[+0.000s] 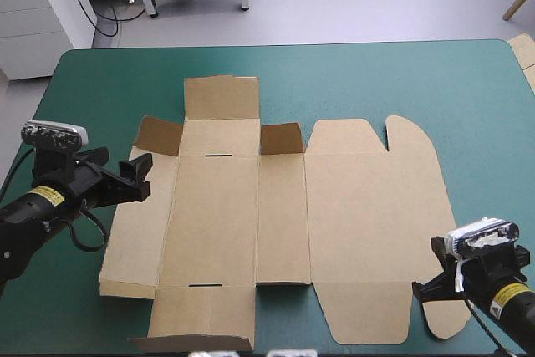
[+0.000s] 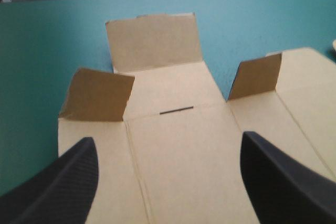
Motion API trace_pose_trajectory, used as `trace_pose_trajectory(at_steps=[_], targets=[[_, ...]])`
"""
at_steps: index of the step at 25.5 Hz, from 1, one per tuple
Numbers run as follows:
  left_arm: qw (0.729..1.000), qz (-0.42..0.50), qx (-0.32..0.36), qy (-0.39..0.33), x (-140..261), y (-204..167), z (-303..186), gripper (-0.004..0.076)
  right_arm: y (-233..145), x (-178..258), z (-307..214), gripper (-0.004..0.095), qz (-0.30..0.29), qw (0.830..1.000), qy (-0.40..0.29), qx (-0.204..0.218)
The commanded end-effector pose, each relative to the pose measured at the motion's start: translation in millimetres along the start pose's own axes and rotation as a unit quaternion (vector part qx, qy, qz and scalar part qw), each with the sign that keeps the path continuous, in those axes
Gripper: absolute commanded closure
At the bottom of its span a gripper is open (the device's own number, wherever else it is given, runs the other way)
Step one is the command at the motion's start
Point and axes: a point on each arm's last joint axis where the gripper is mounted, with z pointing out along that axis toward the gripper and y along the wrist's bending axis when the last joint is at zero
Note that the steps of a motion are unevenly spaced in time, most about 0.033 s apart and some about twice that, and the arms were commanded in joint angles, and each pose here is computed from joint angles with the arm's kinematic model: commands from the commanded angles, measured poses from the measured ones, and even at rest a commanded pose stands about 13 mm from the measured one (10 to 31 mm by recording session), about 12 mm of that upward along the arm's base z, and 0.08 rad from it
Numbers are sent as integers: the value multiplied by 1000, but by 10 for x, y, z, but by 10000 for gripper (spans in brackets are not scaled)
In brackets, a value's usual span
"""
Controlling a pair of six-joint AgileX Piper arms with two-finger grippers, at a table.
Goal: Fold the box
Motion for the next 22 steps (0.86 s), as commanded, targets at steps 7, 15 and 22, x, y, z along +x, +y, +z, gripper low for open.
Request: trace_pose_trajectory(at_steps=[7, 15, 22], targets=[[991, 84, -88, 61, -107, 158, -49, 195, -1, 175, -128, 929, 15, 997, -78, -18], [967, 46, -129, 214, 82, 502, 315, 195, 44, 165, -140, 929, -6, 995, -86, -41], [966, -137, -10, 218, 193, 1034, 524, 195, 47, 163, -140, 928, -18, 995, -88, -42]])
